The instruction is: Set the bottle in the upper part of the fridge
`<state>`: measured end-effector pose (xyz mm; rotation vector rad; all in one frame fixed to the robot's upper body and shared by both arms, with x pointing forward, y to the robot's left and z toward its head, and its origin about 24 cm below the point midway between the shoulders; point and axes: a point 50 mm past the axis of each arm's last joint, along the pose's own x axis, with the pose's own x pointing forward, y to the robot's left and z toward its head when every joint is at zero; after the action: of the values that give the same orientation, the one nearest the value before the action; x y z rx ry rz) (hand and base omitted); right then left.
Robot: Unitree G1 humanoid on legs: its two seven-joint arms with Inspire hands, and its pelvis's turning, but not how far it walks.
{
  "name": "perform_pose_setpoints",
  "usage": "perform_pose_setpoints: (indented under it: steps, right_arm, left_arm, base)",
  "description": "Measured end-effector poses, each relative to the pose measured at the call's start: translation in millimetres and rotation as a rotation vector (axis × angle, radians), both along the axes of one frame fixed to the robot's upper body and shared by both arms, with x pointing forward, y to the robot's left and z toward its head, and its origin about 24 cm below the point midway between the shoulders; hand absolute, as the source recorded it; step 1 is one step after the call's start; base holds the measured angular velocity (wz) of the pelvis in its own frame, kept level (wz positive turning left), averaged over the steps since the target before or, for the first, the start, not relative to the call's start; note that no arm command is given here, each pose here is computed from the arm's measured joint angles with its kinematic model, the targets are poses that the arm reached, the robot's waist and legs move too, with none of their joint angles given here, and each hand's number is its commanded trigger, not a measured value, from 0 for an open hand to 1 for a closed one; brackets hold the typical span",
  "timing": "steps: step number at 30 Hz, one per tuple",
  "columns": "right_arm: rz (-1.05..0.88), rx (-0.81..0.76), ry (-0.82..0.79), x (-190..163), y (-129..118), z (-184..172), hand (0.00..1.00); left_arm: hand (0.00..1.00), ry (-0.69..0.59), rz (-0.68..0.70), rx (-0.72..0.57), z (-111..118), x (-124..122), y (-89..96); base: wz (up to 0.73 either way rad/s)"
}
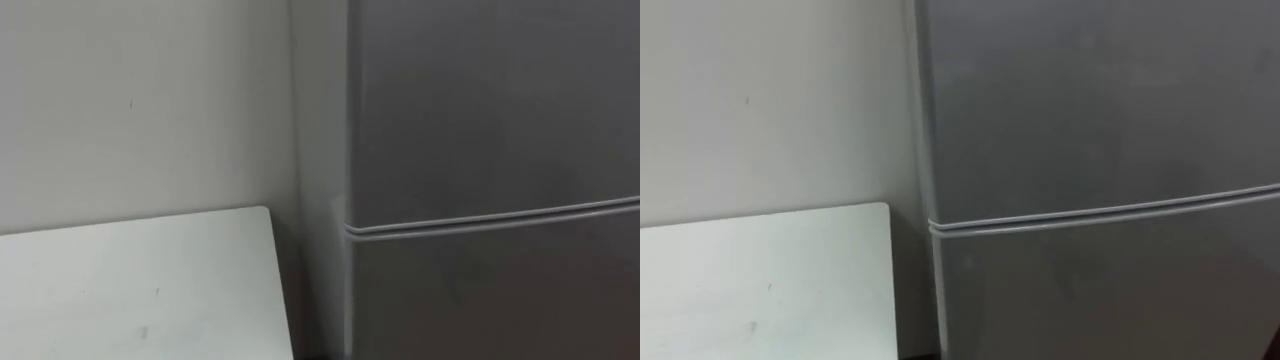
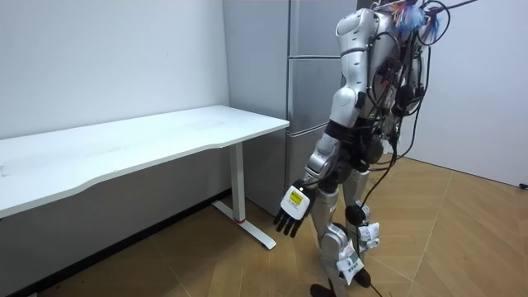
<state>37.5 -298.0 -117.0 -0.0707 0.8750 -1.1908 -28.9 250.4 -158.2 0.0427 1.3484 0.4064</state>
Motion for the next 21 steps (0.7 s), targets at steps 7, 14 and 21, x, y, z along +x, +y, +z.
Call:
perform_pose_setpoints:
  steps: [7,14,21]
  right_arm:
    - [0.119,0.165,0.110,-19,19,-22,0.00]
    - [0.325,0.480,0.166,-29,46,-43,0.00]
    - [0.451,0.667,0.150,-22,59,-49,0.00]
  left_arm:
    - [0.00,0.008,-0.004,-0.021,-1,-3,-5.1]
    - [0.00,0.055,-0.082,-0.042,-3,-5,-11.0]
    - [0.00,0.120,-0.128,-0.090,-6,-5,-14.5]
  base:
    - [0.02]
    - [0.14]
    - [0.16]
